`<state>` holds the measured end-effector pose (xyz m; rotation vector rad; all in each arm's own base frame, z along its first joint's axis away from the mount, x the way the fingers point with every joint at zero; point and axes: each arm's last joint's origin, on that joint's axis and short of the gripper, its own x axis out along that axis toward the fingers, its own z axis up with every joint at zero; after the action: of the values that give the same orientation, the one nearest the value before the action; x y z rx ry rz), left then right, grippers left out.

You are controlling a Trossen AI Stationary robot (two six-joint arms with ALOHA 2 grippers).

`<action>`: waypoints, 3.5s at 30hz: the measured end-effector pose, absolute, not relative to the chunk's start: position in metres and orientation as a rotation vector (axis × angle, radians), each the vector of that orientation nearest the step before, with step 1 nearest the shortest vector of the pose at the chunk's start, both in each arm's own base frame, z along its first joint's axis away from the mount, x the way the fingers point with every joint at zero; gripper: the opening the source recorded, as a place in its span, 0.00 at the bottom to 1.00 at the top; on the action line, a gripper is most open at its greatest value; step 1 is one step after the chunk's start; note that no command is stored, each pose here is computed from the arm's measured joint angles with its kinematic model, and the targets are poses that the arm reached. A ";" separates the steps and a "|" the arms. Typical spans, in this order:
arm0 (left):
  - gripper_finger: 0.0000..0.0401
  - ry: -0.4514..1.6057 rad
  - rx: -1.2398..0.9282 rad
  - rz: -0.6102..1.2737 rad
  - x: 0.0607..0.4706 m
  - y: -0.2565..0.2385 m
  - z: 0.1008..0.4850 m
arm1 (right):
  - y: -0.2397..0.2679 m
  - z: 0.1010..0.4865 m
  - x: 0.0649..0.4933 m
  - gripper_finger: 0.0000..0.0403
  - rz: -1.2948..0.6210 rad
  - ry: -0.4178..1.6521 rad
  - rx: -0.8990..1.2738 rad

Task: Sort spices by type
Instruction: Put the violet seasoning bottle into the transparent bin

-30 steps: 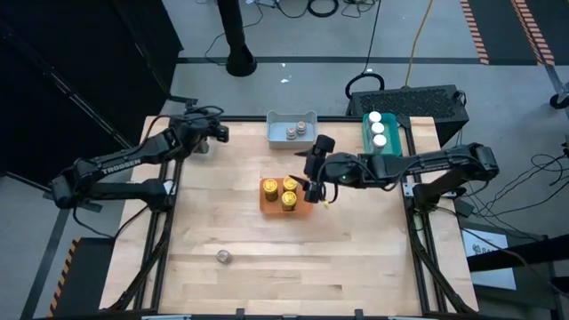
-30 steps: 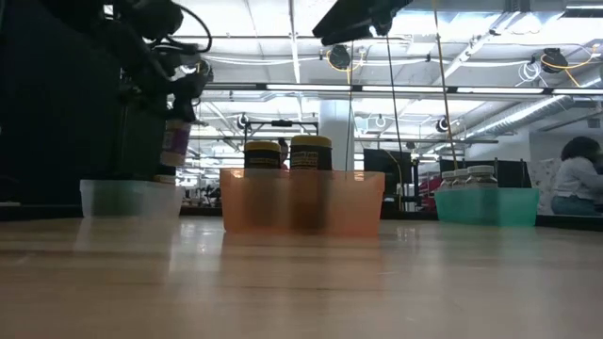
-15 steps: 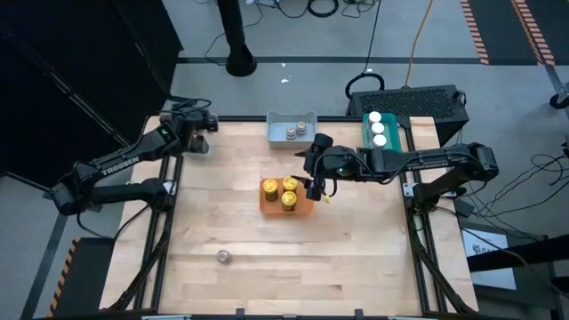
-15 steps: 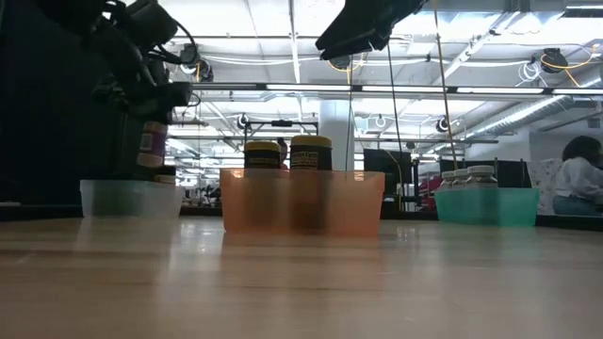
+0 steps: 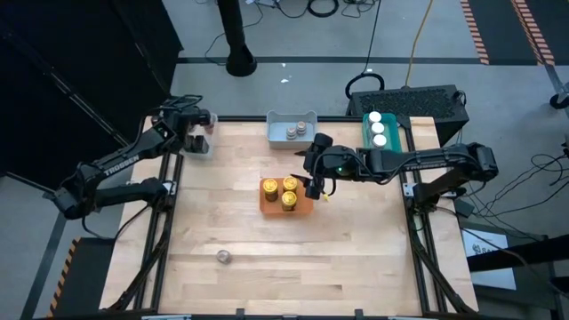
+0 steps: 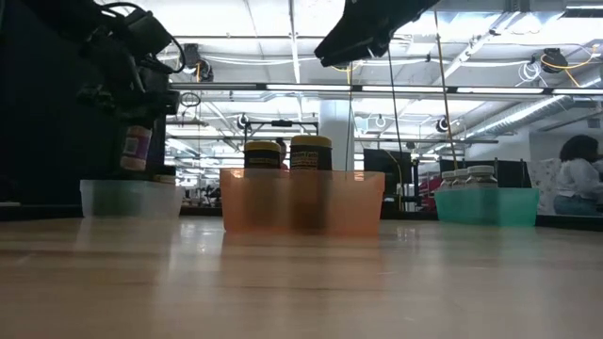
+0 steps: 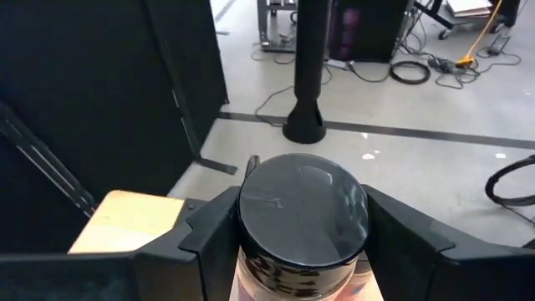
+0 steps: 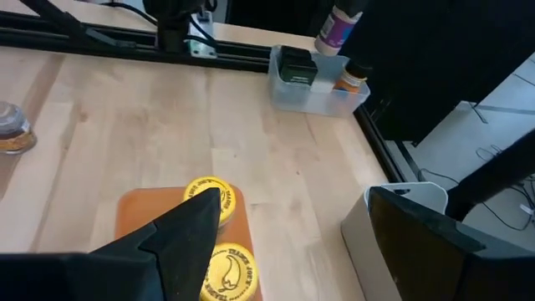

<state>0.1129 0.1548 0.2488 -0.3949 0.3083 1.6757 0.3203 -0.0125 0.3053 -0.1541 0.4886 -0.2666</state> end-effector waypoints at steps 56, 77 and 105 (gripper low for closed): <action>0.60 0.252 -0.474 1.943 0.148 0.204 0.176 | -0.010 0.305 0.321 0.71 -0.201 0.485 -0.137; 0.60 0.316 -0.482 1.876 0.150 0.205 0.174 | -0.010 0.305 0.321 0.71 -0.193 0.487 -0.134; 0.60 0.435 -0.460 1.780 0.152 0.205 0.173 | -0.010 0.305 0.321 0.71 -0.189 0.487 -0.130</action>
<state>0.1517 0.2048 0.1730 -0.4601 0.4350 1.7798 0.3206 -0.0095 0.3051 -0.1298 0.4873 -0.1892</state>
